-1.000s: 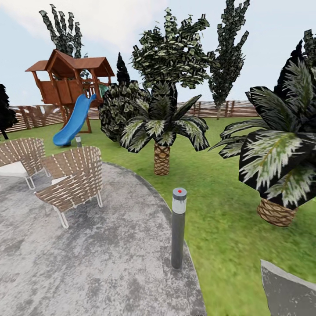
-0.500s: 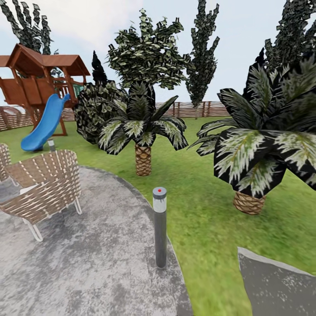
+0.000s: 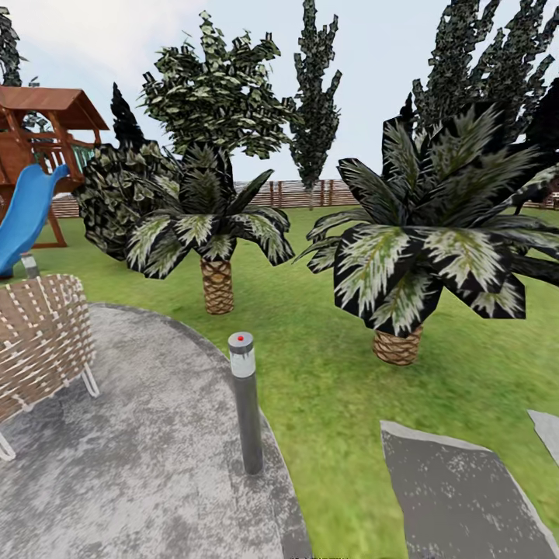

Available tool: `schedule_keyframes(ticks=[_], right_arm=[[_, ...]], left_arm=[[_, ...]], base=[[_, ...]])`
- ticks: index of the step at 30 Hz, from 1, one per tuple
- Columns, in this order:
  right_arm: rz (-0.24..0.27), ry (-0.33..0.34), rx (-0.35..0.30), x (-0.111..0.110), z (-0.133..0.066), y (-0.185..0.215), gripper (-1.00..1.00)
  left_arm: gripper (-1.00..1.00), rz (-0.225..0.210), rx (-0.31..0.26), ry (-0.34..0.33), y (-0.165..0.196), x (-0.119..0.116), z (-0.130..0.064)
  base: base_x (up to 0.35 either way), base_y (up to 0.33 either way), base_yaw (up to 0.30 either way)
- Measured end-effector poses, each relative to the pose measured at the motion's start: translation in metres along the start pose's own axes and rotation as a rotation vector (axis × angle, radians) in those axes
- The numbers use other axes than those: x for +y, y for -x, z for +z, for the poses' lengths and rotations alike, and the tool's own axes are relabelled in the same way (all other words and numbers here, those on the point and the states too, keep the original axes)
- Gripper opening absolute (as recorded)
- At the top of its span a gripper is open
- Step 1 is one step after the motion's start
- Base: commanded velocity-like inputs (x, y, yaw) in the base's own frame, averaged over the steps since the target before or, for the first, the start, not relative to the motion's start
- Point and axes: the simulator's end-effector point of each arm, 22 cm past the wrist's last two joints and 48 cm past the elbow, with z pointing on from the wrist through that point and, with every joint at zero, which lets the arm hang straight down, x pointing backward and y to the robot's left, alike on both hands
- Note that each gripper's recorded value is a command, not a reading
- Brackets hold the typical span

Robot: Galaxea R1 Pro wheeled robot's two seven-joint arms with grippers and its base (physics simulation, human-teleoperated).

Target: Pick up the pesticide atomizer in the garden and spray insectifuge to fully cover both potted plants in the garden.

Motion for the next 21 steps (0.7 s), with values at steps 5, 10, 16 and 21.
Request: schedule_keyframes(ticks=[5, 10, 16, 21], right_arm=[[0.0, 0.0, 0.004, 0.0, 0.0, -0.002, 1.0], [0.0, -0.001, 0.01, 0.0, 0.0, -0.004, 1.0], [-0.001, -0.002, 0.017, -0.001, 0.0, -0.007, 1.0], [-0.002, -0.002, 0.023, -0.001, 0.0, -0.01, 1.0]], left_arm=[[1.0, 0.001, 0.005, 0.0, -0.002, 0.0, 0.0], [1.0, 0.002, 0.011, 0.0, -0.005, 0.0, 0.0], [1.0, 0.002, 0.019, -0.001, -0.009, -0.001, 0.0], [1.0, 0.003, 0.025, 0.001, -0.012, 0.001, 0.0]], base=[[0.0, -0.169, -0.254], [0.008, -0.25, -0.225], [0.067, -0.269, -0.214], [0.106, -0.27, -0.211]])
